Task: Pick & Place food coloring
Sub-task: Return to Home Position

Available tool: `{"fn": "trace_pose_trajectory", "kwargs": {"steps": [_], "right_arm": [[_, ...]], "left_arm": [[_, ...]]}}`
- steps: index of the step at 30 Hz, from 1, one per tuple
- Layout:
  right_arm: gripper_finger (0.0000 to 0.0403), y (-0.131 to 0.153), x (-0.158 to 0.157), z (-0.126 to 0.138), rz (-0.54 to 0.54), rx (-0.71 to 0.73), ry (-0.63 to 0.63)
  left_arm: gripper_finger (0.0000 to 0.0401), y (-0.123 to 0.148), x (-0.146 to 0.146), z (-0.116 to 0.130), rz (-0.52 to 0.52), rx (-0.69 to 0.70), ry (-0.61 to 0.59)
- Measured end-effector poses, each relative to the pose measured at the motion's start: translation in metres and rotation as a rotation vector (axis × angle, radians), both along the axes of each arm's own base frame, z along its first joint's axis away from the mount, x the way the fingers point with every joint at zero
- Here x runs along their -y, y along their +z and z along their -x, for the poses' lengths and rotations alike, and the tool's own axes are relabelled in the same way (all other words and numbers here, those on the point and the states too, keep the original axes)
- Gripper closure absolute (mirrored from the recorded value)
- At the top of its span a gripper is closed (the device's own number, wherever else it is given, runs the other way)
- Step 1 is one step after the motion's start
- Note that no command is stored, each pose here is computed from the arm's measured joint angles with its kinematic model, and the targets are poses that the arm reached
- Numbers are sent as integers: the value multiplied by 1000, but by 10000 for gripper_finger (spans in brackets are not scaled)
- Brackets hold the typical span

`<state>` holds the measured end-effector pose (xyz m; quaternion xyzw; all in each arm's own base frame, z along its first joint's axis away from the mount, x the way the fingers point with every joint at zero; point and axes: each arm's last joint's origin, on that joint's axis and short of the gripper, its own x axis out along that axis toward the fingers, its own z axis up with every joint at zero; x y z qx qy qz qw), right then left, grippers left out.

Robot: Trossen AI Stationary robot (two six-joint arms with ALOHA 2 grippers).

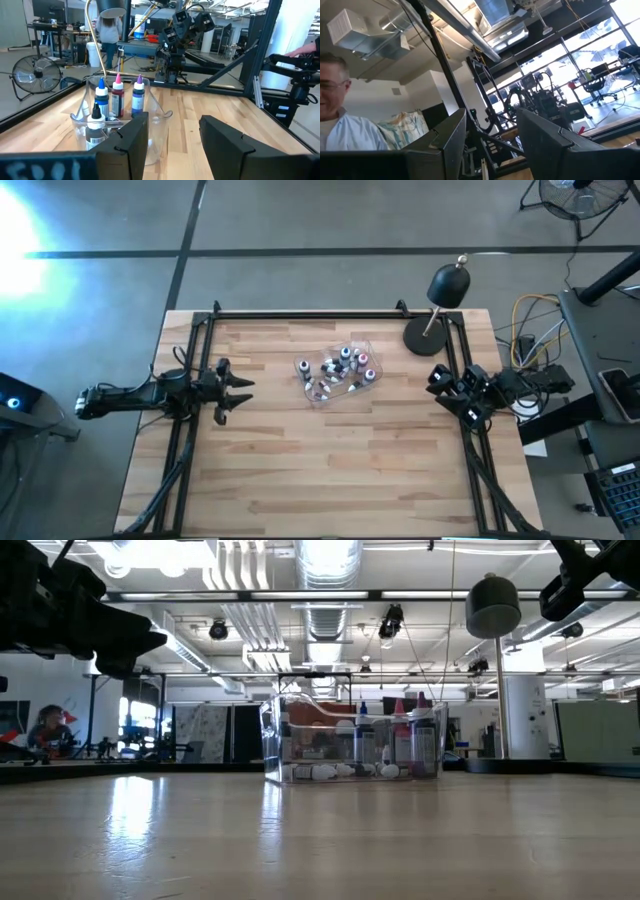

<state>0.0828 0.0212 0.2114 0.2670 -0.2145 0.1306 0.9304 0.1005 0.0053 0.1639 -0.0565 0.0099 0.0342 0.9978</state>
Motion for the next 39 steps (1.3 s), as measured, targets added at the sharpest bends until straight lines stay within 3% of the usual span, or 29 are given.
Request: {"fn": "trace_pose_trajectory", "kwargs": {"steps": [21, 25, 31, 34, 39], "right_arm": [[234, -2, 4, -2, 11, -21, -50], [234, -12, -1, -6, 219, -89, 20], [234, -21, -2, -8, 469, -128, -47], [234, -21, 0, -8, 537, -118, -96], [234, -27, 8, -12, 531, -209, -162]], "left_arm": [[250, 0, 0, 0, 0, 1, 0], [250, 0, 0, 0, 0, 2, 0], [250, 0, 0, 0, 0, -2, 0], [250, 0, 0, 0, 0, -1, 0], [250, 0, 0, 0, 0, -2, 0]]}}
